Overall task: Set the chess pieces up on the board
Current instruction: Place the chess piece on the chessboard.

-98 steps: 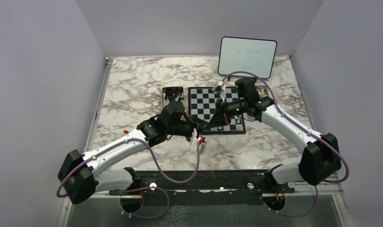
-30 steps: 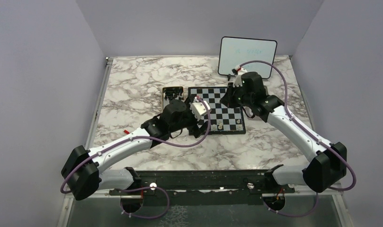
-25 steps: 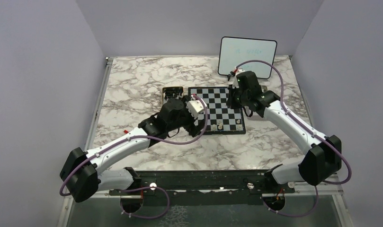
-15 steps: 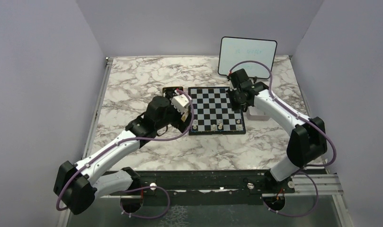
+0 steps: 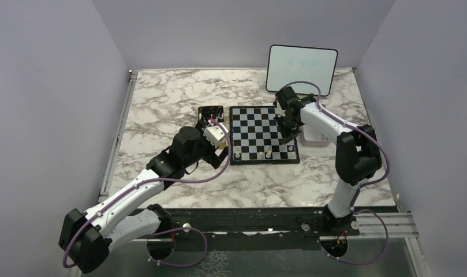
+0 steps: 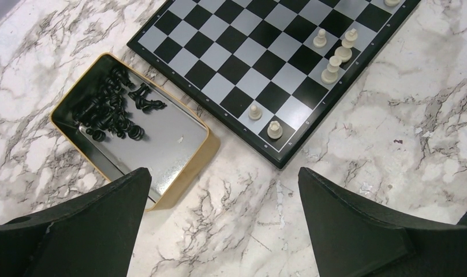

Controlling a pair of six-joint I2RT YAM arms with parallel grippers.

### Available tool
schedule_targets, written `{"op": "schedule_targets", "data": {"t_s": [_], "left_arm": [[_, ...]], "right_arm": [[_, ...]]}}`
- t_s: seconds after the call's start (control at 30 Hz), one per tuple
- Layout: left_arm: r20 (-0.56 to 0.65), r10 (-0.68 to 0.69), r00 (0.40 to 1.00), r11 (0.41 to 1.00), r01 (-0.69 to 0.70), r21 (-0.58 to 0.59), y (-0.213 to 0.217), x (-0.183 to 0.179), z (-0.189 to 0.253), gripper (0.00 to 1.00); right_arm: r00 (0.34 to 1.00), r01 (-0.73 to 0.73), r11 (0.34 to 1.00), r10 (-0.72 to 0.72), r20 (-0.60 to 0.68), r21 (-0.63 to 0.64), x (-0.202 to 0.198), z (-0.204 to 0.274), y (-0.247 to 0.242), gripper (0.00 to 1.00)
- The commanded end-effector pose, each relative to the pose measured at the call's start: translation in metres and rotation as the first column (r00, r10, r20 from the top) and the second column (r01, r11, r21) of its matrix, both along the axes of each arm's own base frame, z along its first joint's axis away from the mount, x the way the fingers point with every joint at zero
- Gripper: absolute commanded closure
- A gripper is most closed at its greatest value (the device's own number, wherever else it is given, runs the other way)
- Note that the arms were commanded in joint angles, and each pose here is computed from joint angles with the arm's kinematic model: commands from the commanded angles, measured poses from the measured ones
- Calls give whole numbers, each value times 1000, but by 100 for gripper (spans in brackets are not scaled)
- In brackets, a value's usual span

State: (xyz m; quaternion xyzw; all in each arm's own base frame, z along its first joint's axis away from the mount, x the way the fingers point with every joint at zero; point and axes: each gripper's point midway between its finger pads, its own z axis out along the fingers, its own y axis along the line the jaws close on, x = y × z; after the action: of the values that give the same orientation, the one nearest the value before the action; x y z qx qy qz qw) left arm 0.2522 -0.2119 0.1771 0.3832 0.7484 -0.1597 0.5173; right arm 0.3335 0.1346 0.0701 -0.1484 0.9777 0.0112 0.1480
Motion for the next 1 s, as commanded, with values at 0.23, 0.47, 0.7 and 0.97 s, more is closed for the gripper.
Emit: {"op": "schedule_targets", "data": {"t_s": [0.23,0.47,0.7,0.97], "left_arm": [[51,-5,999,1000,6,-9,1,1,12,1],[52,-3,999,1000,4,-7,2,1,12,1],[52,-4,999,1000,4,-4,2,2,11,1],[56,-3,998,1000,3,1,2,2,11,1]], "right_arm": [[995,-31,1000,31,-100,1,-10,-15,4,94],[990,-42,999,45,-132,26,-14,-23,10,92],[989,-46,998,51,-140,43,-14,-27,13,90],[988,-44,998,52,-143,54,-13,-26,15,90]]}}
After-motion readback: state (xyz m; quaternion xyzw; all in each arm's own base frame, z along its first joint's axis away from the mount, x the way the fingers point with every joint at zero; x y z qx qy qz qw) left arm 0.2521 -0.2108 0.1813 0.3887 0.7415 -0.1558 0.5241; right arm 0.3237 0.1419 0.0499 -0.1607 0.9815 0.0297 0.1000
